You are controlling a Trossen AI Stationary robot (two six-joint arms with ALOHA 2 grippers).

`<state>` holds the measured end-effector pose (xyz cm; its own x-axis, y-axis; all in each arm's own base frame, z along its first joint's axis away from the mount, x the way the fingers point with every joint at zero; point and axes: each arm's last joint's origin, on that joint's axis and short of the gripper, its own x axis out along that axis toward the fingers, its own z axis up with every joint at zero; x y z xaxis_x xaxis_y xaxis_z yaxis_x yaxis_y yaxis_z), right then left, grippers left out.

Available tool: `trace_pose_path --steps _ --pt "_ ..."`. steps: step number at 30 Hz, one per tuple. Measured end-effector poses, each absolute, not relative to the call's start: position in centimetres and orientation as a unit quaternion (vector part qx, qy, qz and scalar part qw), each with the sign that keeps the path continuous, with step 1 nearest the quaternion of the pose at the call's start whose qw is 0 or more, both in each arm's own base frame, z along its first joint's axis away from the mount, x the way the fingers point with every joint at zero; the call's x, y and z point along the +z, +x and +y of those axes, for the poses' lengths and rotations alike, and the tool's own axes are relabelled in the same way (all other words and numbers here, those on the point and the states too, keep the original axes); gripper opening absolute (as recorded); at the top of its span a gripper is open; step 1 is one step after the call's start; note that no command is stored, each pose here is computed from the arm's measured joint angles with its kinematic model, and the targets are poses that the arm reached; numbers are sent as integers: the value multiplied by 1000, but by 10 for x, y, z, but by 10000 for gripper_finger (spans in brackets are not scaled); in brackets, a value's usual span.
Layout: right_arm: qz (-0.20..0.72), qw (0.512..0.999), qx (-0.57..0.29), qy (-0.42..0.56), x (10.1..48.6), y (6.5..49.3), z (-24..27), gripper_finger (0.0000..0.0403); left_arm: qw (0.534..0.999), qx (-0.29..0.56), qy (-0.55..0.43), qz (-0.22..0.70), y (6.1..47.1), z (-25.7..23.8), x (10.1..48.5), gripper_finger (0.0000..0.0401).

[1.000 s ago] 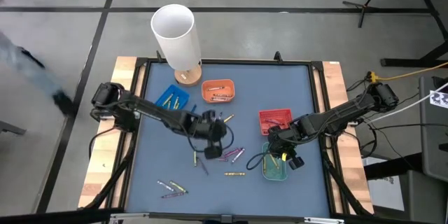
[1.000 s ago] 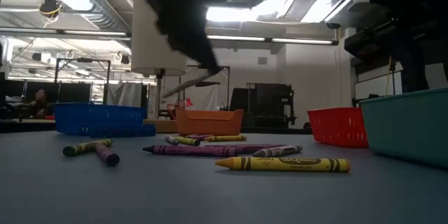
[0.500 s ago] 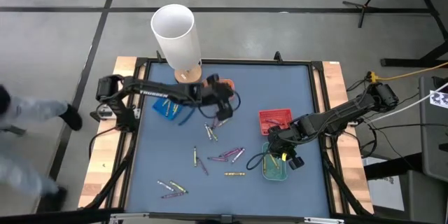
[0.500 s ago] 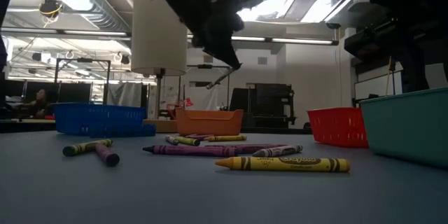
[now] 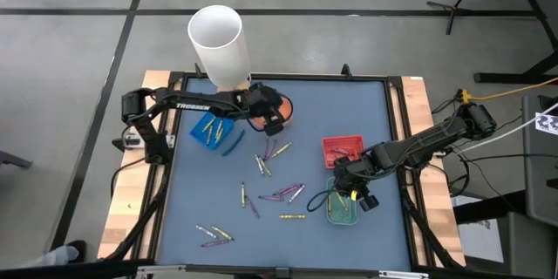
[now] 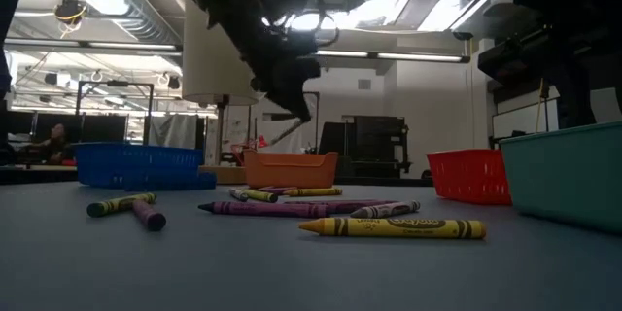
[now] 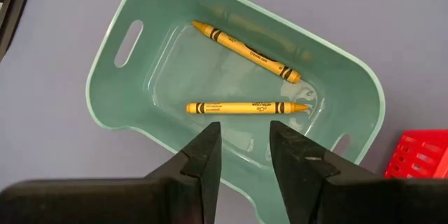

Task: Sort crayons
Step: Put the gray crayon into the orange bin, then put the yellow crayon into the light blue bin

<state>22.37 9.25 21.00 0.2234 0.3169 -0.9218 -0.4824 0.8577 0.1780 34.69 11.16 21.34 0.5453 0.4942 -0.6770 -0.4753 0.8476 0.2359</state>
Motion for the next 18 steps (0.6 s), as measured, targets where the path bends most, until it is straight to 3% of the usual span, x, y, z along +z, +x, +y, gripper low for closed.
trace_pose_path --steps 10,18 --pt "570 778 256 -73 213 224 93 120 868 278 8 412 338 112 198 78" --pt "526 794 284 -109 246 235 97 120 868 287 -11 406 338 112 198 94"
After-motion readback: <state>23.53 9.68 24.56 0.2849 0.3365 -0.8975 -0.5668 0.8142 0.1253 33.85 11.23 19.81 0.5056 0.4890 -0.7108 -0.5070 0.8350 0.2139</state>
